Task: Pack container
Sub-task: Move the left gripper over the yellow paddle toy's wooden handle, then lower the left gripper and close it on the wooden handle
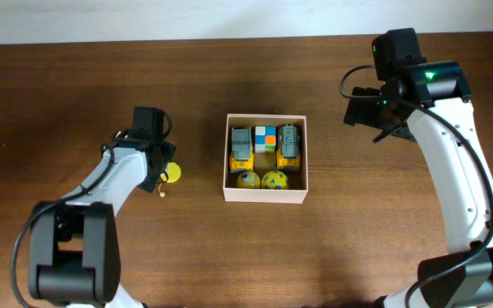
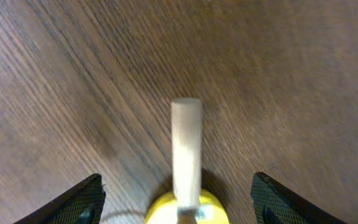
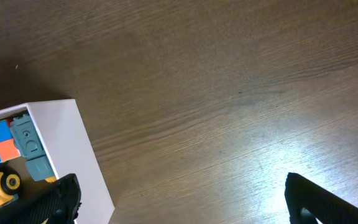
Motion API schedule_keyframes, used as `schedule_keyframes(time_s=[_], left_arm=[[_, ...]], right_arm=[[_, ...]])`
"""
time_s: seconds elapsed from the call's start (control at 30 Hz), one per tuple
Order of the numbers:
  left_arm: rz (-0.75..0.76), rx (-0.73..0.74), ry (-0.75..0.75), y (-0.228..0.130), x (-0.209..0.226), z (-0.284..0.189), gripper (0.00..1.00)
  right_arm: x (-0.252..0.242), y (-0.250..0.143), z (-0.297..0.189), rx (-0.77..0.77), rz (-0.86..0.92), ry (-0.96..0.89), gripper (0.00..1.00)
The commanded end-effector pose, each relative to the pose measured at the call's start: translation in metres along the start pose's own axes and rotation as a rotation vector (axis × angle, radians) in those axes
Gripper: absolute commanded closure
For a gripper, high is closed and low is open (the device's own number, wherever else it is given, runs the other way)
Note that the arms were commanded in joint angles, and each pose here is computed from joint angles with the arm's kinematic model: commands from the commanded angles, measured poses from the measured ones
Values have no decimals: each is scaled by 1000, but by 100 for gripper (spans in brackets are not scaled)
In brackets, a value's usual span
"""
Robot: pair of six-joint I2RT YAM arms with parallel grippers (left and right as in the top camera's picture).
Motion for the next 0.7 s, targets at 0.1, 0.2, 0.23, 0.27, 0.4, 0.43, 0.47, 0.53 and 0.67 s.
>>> schedule_keyframes(time_s=[0.1, 0.2, 0.23, 0.27, 0.4, 0.43, 0.47, 0.53, 0.67], left_arm=[[-77, 47, 13, 10, 15, 19, 23], [-98, 40, 3, 20, 18, 22, 23], [-105, 39, 5, 23, 20, 22, 23], [-110, 37, 6, 25, 21, 23, 22], [-61, 43, -5, 26, 20, 28, 22], [-60, 58, -2, 23, 21, 32, 22], [-59, 71, -3, 21, 21, 34, 23], [-44, 119, -10, 12, 20, 41, 23], [8, 208, -7, -6, 23, 55, 22]], right_arm=[[-4, 4, -9, -33, 10, -4, 1], [-4, 4, -9, -33, 10, -4, 1], [-4, 4, -9, -33, 10, -4, 1], [-4, 4, -9, -33, 10, -4, 1], [-4, 4, -9, -33, 10, -4, 1], [-4, 4, -9, -33, 10, -4, 1], [-4, 4, -9, -33, 10, -4, 1], [-4, 4, -9, -33, 10, -4, 1], [-4, 4, -9, -33, 10, -4, 1]])
Point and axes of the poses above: each gripper's point midway between its finger pads, its own z axis out along the fingers, its own x axis along the line the jaws close on, y = z × x, the point moved 2 cm from there along -z, back along the fingers, and after that the axes turned 6 degrees about z, right-handed, at the moved point
